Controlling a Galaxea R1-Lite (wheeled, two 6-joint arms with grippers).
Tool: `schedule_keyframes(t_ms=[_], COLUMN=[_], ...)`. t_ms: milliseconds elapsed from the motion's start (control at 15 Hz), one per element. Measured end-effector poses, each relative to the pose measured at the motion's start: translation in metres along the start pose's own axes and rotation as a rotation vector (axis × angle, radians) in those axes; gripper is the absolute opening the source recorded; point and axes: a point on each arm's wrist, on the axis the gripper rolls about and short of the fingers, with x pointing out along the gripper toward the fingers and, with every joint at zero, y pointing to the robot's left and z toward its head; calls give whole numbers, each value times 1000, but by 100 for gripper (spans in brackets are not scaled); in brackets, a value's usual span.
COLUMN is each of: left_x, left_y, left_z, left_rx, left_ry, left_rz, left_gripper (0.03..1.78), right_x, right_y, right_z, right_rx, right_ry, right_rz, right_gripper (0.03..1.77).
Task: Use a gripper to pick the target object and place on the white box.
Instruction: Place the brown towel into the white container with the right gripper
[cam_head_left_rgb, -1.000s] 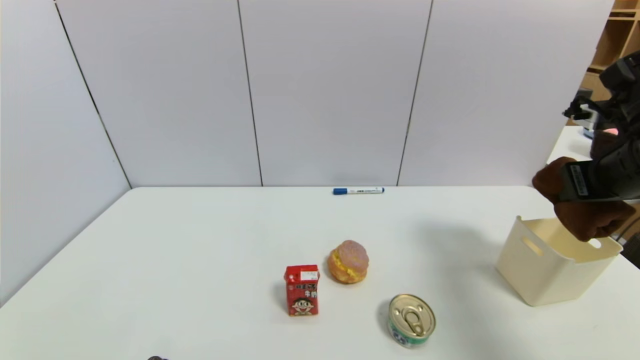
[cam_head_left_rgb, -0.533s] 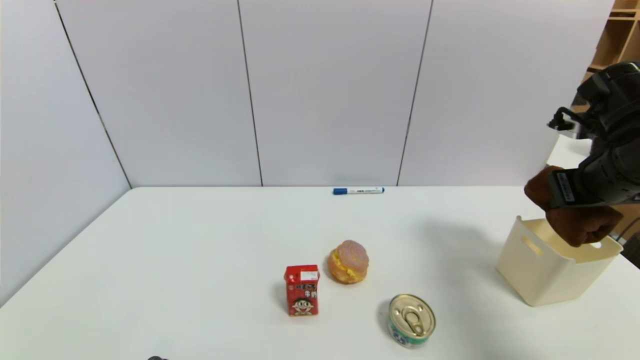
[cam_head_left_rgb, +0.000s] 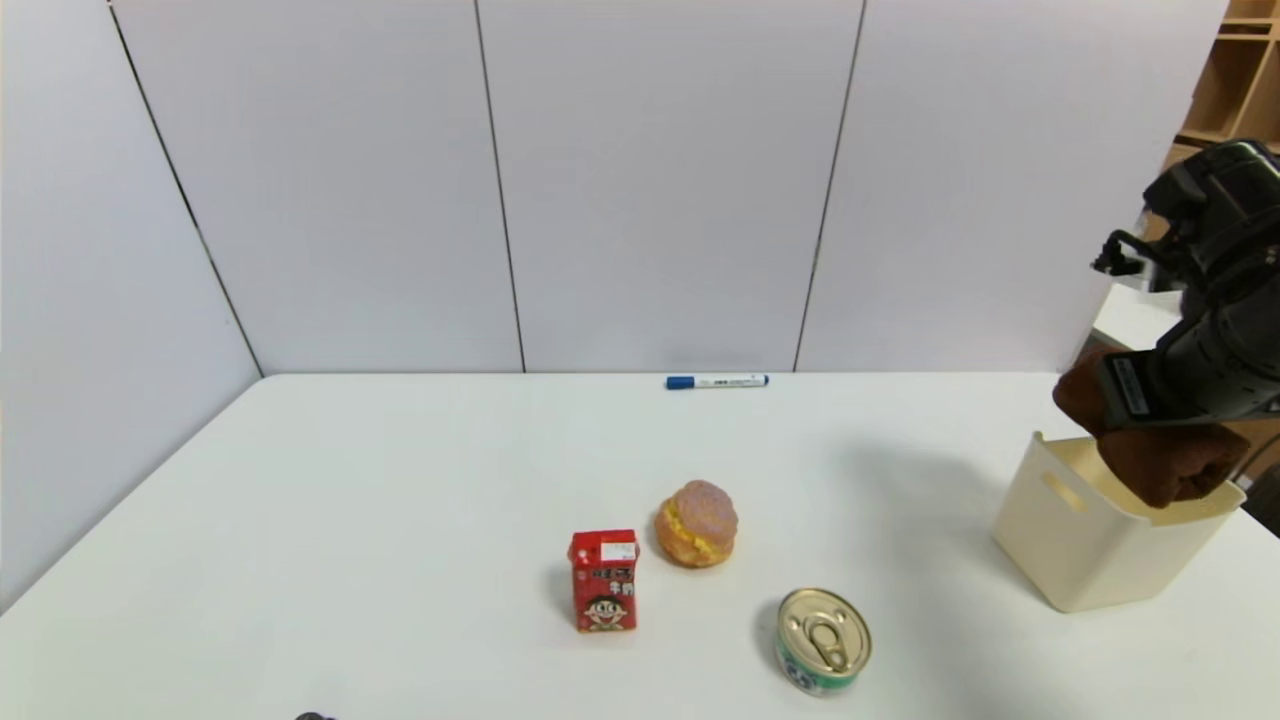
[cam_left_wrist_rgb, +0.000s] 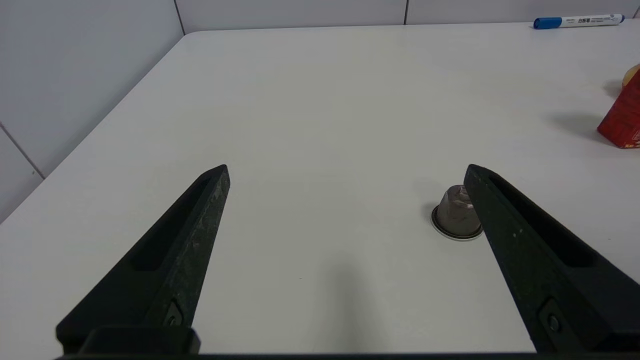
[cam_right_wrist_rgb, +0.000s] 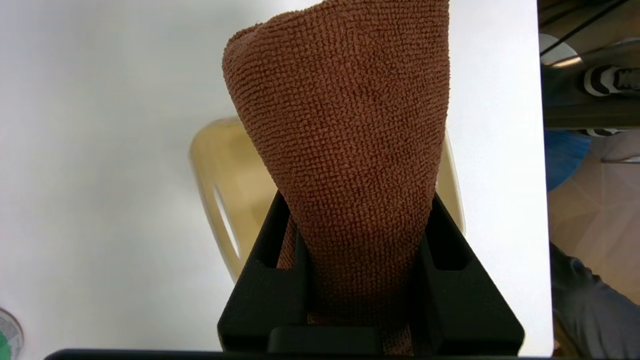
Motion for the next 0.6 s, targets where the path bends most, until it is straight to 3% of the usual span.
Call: schedule_keyframes(t_ms=[133,333,600], left_x=[0,0,0], left_y=[0,0,0], left_z=[0,0,0], left_rx=[0,0,0], left_ry=[0,0,0], left_rz=[0,0,0], left_gripper=[169,169,169], right_x=[0,-2,-4], right_y=[0,-1,-1], right_z=[-3,-2,-1], right_rx=[-10,-8,-8], right_ry=[28,18,11], right_rz=[-10,-8,-6], right_gripper=[55,93,124])
